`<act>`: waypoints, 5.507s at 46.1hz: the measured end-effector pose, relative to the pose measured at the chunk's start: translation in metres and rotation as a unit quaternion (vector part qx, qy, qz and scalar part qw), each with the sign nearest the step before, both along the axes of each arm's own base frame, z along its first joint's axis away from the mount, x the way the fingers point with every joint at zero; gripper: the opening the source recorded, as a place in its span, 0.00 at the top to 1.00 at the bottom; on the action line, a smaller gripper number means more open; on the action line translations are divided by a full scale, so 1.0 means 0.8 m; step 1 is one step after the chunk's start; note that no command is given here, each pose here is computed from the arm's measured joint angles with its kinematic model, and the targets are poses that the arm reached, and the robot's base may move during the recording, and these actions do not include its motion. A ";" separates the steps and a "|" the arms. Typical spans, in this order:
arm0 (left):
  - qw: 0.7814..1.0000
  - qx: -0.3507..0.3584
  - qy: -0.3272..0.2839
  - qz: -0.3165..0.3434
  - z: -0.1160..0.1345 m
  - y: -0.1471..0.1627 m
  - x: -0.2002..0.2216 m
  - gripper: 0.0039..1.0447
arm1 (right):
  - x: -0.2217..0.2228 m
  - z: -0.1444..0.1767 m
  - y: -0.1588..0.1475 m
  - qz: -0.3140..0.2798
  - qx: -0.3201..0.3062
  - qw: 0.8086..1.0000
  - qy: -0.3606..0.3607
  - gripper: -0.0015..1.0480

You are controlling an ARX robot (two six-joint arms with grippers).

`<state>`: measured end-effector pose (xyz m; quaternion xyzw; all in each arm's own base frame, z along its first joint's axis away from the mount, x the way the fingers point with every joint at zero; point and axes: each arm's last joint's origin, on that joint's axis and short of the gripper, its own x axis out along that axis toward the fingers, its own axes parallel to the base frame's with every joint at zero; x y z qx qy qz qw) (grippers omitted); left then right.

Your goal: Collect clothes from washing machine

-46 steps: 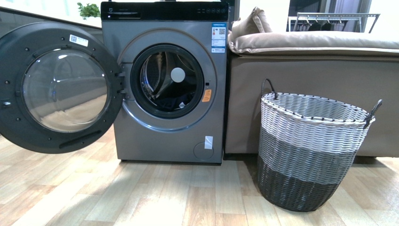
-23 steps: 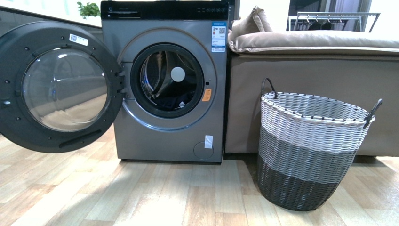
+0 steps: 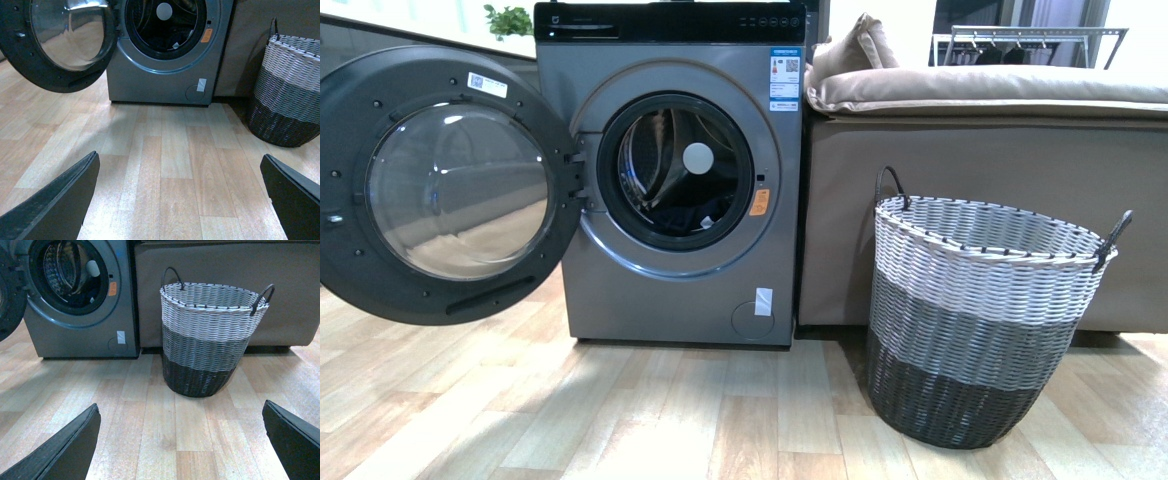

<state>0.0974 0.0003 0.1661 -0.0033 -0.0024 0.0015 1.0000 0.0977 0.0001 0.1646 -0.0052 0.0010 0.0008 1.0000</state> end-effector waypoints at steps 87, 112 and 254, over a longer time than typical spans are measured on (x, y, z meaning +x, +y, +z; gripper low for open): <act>1.000 0.000 -0.001 0.000 0.000 0.000 0.000 0.06 | 0.000 0.000 0.000 0.000 0.000 1.000 0.000 0.08; 1.000 0.000 0.000 0.000 0.000 0.000 0.000 0.06 | 0.000 0.000 0.000 0.000 0.000 1.000 0.000 0.08; 0.968 -0.012 0.204 -0.143 -0.050 -0.090 0.389 0.06 | 0.000 0.000 0.000 0.000 0.000 1.000 0.000 0.08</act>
